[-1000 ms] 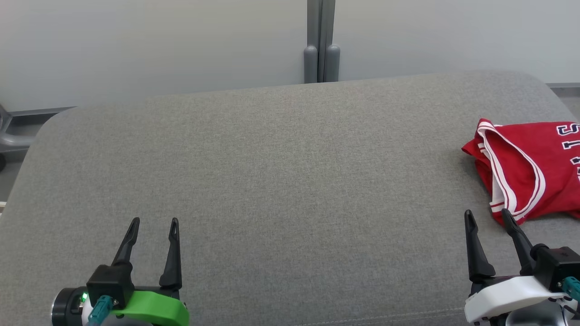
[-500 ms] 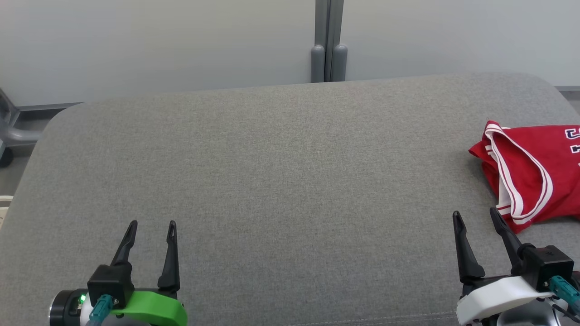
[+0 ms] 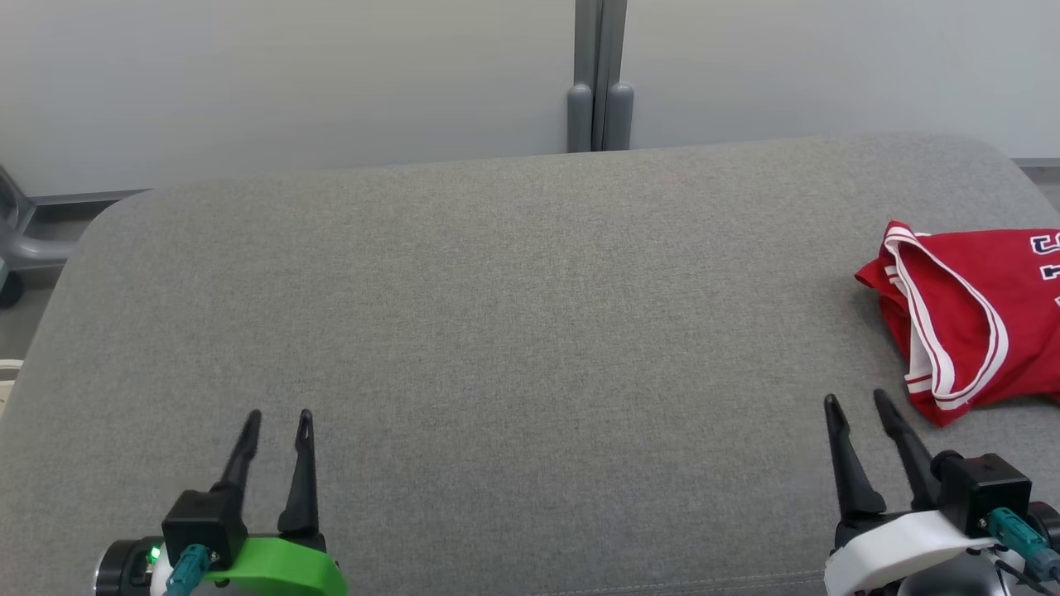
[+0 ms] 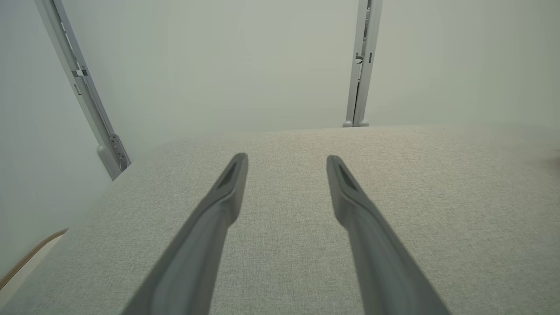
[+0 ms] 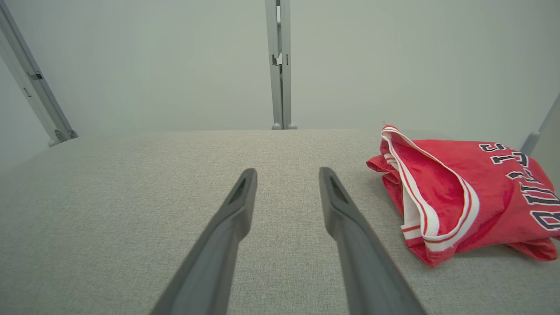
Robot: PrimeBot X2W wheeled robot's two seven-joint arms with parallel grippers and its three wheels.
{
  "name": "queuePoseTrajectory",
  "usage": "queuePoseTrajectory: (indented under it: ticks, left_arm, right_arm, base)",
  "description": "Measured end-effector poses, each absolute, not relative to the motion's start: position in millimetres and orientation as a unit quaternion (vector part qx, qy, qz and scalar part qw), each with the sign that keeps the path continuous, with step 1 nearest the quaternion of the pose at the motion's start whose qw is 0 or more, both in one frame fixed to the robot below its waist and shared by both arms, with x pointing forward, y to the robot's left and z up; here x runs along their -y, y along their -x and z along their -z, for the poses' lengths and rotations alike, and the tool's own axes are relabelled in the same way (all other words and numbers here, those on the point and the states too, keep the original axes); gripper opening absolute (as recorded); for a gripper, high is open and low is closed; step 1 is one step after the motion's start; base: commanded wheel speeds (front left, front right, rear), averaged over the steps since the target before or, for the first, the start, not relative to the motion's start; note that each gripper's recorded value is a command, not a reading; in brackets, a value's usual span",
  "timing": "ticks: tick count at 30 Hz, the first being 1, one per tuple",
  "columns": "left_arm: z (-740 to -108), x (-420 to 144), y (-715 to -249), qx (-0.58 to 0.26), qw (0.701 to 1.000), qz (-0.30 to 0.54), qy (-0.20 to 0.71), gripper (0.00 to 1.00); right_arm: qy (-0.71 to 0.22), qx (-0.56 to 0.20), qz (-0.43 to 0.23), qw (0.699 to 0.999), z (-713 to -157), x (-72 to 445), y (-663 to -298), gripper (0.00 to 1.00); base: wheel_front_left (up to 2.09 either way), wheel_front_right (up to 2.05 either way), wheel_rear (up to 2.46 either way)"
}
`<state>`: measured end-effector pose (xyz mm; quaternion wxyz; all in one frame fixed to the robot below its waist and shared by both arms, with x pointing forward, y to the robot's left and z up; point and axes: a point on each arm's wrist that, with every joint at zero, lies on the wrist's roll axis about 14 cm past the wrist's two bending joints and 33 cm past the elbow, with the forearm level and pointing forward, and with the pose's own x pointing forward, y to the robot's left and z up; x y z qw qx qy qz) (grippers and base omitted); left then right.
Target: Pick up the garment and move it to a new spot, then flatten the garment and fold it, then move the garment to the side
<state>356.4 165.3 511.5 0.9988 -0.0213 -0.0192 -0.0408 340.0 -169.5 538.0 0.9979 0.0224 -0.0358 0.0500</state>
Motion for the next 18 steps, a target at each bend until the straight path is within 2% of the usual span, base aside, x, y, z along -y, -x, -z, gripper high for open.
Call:
queuePoseTrajectory:
  ticks: [18]
  left_arm:
    - [-492,-158,-359,-0.024,0.983,0.031,0.179,0.00]
  right_arm:
    - [-0.178,-0.020,-0.022,0.983,-511,191,-350,0.00]
  base:
    - [0.00,0.00,0.00]
